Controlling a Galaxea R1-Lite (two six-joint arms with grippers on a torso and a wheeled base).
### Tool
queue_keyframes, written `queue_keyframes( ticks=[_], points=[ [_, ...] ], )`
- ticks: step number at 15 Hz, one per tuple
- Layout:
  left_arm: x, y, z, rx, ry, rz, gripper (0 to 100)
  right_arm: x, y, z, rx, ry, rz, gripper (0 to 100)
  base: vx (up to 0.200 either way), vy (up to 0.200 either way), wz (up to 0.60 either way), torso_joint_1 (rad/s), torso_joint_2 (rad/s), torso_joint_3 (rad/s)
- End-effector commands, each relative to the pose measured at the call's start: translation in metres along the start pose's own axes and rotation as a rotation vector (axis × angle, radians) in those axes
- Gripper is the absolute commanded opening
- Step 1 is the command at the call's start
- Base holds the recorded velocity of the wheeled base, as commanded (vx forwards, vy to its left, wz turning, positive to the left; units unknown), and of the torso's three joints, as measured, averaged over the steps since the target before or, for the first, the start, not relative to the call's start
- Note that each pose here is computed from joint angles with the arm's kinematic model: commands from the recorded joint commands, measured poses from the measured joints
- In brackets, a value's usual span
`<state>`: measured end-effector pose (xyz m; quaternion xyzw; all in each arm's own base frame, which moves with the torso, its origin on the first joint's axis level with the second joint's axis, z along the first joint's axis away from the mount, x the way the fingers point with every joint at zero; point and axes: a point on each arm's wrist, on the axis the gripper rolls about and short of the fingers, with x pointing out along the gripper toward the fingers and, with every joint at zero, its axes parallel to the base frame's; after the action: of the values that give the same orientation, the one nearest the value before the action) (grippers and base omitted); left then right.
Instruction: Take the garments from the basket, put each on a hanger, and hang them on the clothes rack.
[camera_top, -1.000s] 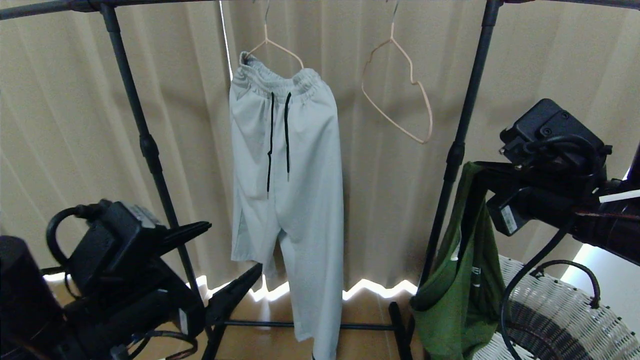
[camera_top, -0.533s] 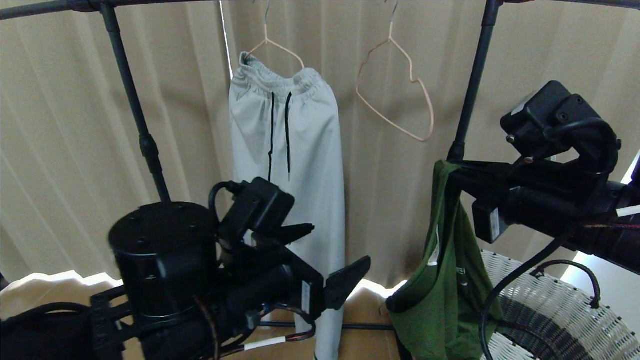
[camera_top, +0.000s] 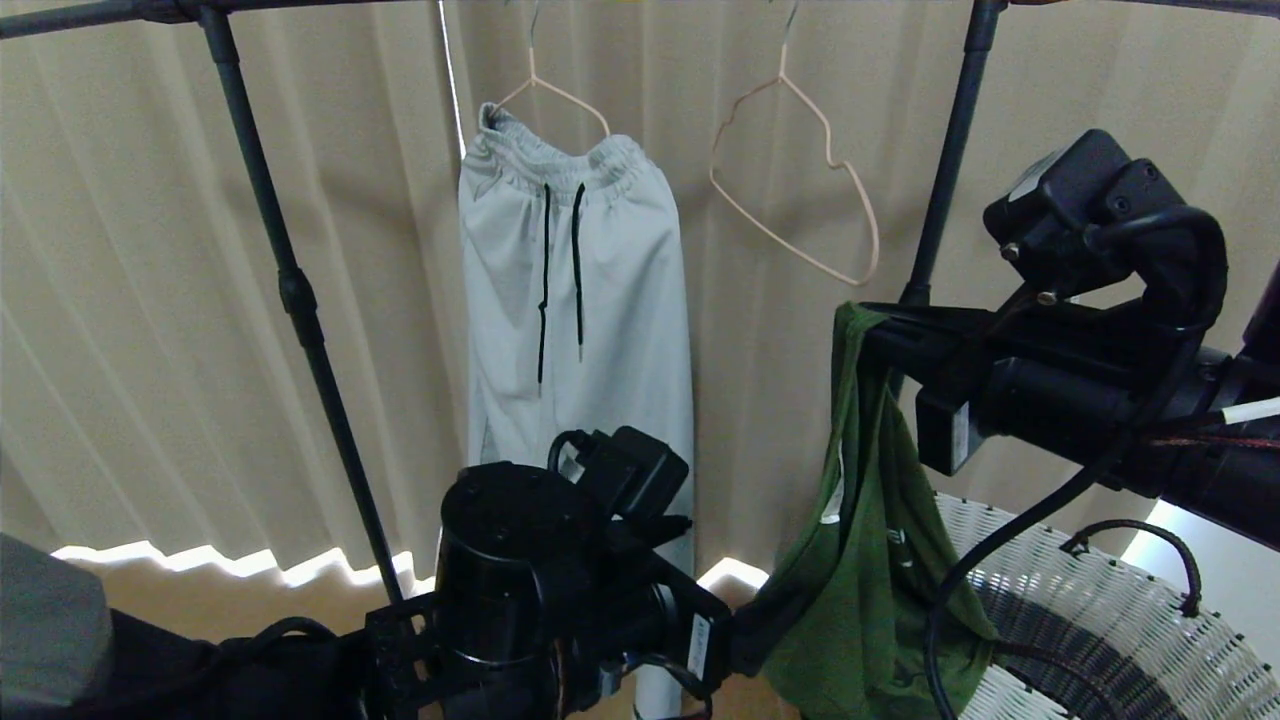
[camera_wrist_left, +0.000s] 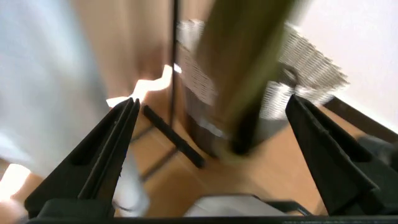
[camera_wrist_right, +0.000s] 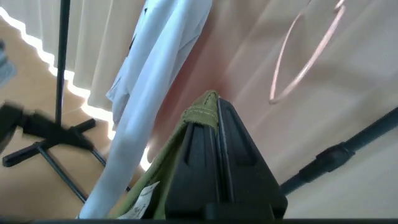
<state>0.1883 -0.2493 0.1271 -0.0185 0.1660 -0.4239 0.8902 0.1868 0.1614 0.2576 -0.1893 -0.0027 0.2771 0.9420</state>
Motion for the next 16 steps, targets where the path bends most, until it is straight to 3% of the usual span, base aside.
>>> queue_keyframes(
  ticks=[1,6,12,16],
  points=[
    [0.0,-0.006,-0.005,0.002,0.016,-0.018,100,0.001,0.003,0.0,-0.003,0.003,0.013,0,0.0,0.0,0.0,0.0,0.0,0.0],
    [0.008,0.006,-0.009,-0.011,0.033,0.018,100,-0.001,0.01,0.003,-0.002,-0.014,0.044,0,0.0,0.0,0.0,0.0,0.0,0.0],
    [0.011,0.006,-0.013,-0.016,0.05,0.009,100,-0.003,0.014,0.01,0.008,-0.085,0.089,0,0.0,0.0,0.0,0.0,0.0,0.0],
    [0.013,0.018,-0.026,-0.026,0.099,0.055,100,-0.005,0.014,0.01,0.009,-0.091,0.087,0,0.0,0.0,0.0,0.0,0.0,0.0]
  ],
)
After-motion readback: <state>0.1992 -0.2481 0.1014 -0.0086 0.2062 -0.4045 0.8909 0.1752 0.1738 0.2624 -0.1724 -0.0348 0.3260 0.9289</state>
